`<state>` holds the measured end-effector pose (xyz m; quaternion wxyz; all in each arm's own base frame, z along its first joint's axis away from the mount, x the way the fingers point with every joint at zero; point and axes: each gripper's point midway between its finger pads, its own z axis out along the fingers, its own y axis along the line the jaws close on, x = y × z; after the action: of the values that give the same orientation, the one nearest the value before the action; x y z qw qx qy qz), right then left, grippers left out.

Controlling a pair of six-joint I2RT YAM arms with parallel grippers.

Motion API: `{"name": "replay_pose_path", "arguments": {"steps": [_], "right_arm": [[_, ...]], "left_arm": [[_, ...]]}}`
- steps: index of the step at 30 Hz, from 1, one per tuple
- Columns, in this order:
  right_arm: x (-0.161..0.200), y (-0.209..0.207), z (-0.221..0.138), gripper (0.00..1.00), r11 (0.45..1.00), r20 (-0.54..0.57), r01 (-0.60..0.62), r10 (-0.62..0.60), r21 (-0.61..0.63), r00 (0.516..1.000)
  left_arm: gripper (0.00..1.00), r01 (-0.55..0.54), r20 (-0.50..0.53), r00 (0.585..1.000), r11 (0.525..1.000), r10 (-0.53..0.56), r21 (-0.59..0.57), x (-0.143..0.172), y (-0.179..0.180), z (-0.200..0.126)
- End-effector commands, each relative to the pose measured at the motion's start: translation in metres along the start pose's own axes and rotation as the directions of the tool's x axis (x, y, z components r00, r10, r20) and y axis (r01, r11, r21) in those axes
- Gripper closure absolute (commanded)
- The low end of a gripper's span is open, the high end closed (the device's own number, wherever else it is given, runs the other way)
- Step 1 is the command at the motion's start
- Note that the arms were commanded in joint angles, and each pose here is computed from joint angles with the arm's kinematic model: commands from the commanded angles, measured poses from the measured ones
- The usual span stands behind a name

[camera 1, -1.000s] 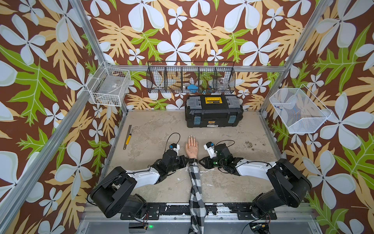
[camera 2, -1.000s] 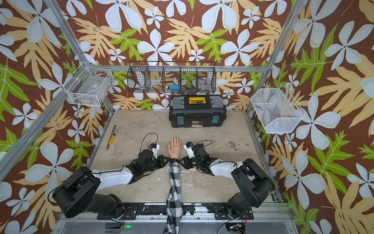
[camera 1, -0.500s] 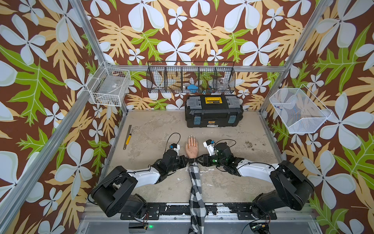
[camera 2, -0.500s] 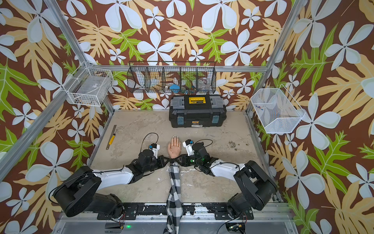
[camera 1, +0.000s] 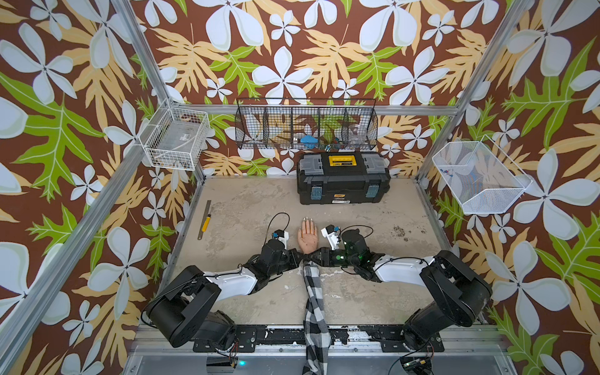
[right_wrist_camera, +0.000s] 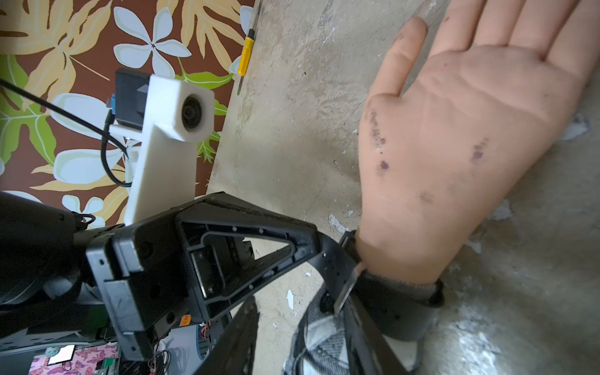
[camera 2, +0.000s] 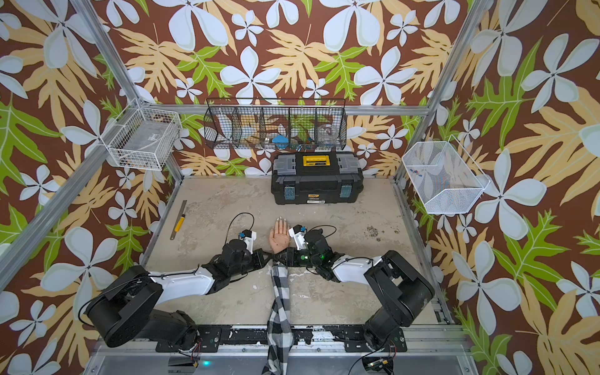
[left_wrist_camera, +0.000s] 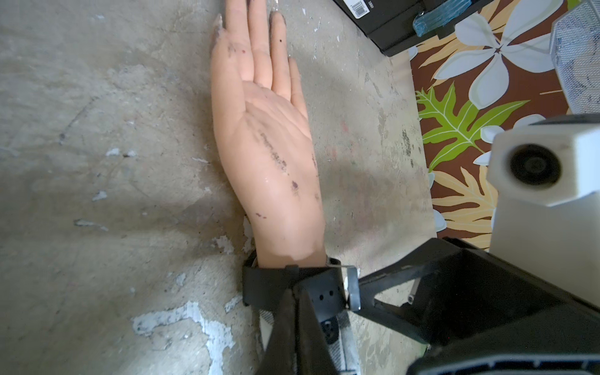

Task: Take off the watch
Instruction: Untie the watch from the hand.

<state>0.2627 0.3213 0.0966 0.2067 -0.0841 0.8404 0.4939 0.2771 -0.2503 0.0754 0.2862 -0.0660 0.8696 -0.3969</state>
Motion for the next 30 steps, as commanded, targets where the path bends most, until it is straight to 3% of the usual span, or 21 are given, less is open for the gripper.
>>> {"name": "replay_pose_path", "arguments": {"steps": [1, 12, 22, 30], "right_arm": [[-0.007, 0.011, 0.002, 0.56, 0.999, 0.021, 0.008, -0.008, -0.041, 1.000], [-0.002, 0.016, 0.006, 0.56, 0.996, 0.008, -0.032, 0.033, -0.089, 0.999], [-0.005, 0.023, 0.013, 0.56, 0.992, 0.005, -0.046, 0.047, -0.113, 0.999], [-0.004, 0.027, 0.019, 0.56, 0.992, -0.010, -0.046, 0.045, -0.120, 0.999]], "left_arm": [[1.00, -0.009, 0.010, 1.000, 0.999, 0.008, 0.033, -0.005, -0.010, -0.002], [1.00, 0.001, 0.021, 1.000, 0.996, -0.003, 0.085, -0.009, -0.024, -0.011], [0.64, 0.044, 0.014, 0.999, 0.998, -0.044, 0.042, 0.004, -0.001, -0.010], [0.57, 0.047, 0.027, 0.999, 0.999, -0.047, 0.002, 0.009, 0.014, -0.011]]}}
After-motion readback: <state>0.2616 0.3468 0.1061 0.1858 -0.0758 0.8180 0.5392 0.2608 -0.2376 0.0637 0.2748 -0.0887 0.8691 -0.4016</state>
